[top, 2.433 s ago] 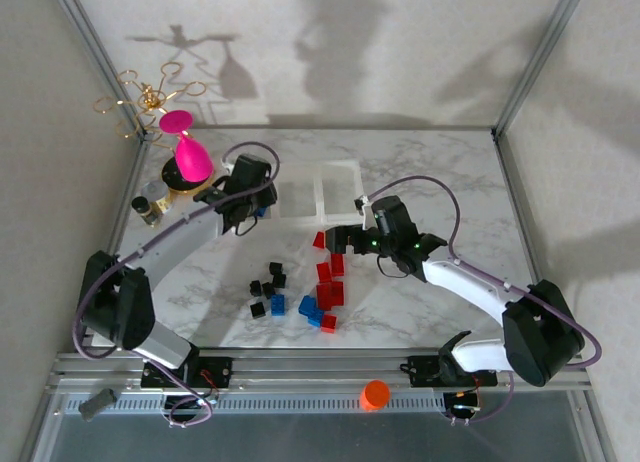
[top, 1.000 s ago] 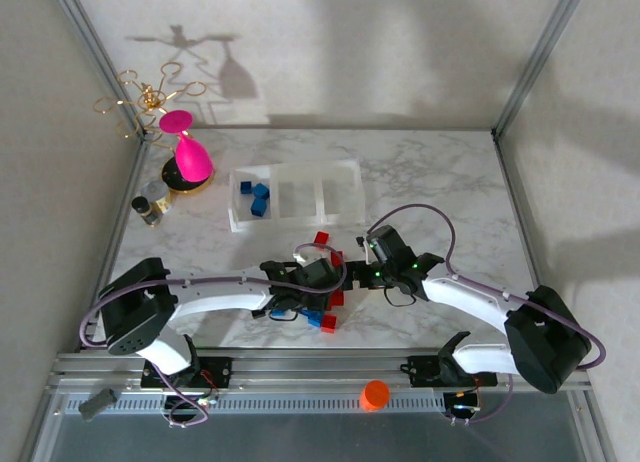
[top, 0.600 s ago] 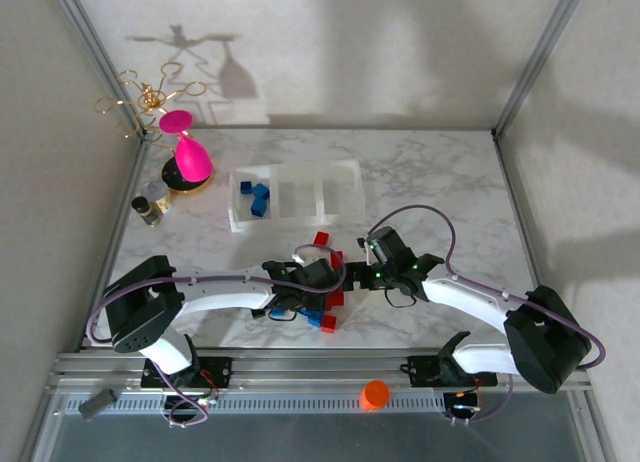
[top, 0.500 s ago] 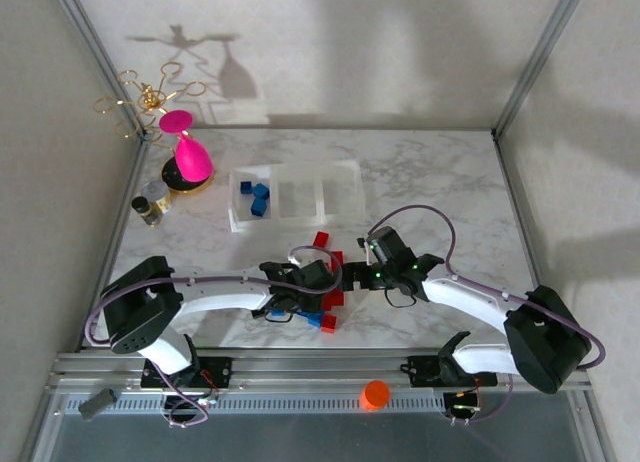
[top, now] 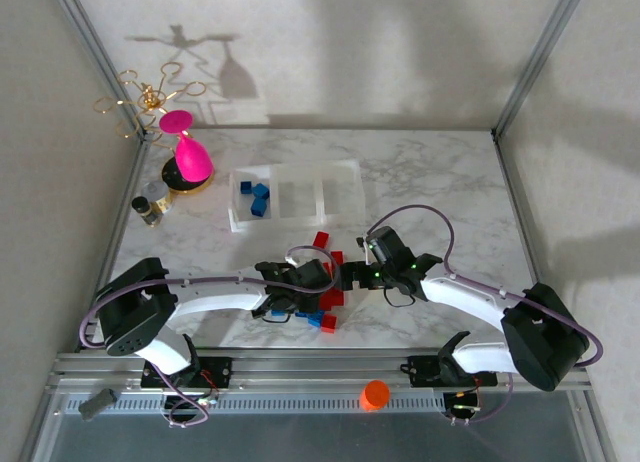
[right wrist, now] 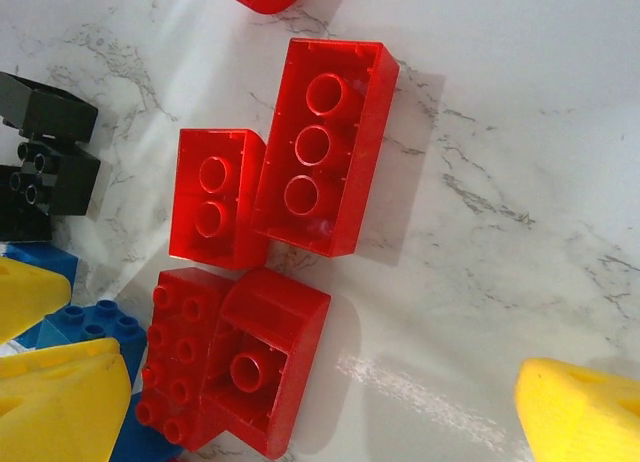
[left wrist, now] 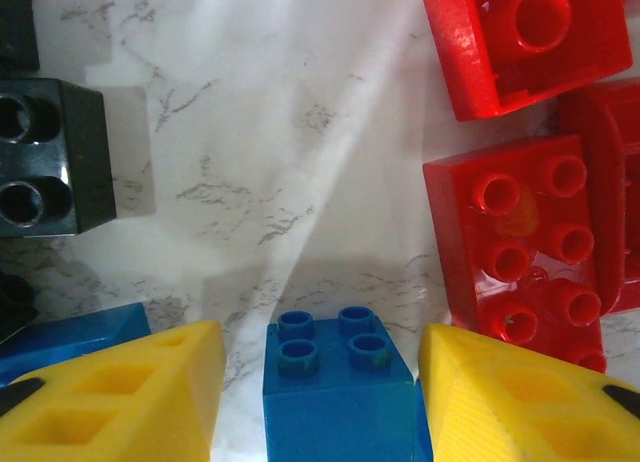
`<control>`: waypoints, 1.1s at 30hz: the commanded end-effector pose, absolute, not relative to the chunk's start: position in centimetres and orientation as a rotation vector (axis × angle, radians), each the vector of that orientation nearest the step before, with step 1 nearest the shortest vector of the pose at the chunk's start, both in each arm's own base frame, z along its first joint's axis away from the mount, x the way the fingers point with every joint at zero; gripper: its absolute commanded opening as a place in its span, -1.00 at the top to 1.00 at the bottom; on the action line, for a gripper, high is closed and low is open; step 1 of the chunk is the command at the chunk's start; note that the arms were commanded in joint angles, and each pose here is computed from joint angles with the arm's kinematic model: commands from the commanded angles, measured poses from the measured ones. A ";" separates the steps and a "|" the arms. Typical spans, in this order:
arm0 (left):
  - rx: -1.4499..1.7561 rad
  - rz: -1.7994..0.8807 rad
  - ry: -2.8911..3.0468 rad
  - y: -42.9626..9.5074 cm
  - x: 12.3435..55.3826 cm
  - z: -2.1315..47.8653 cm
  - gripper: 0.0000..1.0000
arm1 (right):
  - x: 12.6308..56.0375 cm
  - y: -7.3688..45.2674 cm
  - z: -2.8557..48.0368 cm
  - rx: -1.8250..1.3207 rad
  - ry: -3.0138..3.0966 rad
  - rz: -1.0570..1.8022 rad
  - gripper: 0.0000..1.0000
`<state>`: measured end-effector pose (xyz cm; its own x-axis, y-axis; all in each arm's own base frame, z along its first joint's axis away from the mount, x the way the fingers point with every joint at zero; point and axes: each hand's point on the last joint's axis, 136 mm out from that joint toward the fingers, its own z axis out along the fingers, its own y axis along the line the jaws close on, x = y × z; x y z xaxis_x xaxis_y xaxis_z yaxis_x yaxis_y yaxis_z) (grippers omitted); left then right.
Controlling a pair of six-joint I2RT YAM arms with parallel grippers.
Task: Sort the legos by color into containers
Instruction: Pick up the lego from the middle-left of the table.
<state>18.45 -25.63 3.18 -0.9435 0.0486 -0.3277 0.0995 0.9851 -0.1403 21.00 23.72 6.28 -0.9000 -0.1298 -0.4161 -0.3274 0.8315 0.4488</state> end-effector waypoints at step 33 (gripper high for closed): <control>-0.154 -0.014 2.482 -17.3 28.9 14.9 0.27 | 24.3 27.4 13.3 -0.393 2.409 0.880 -0.98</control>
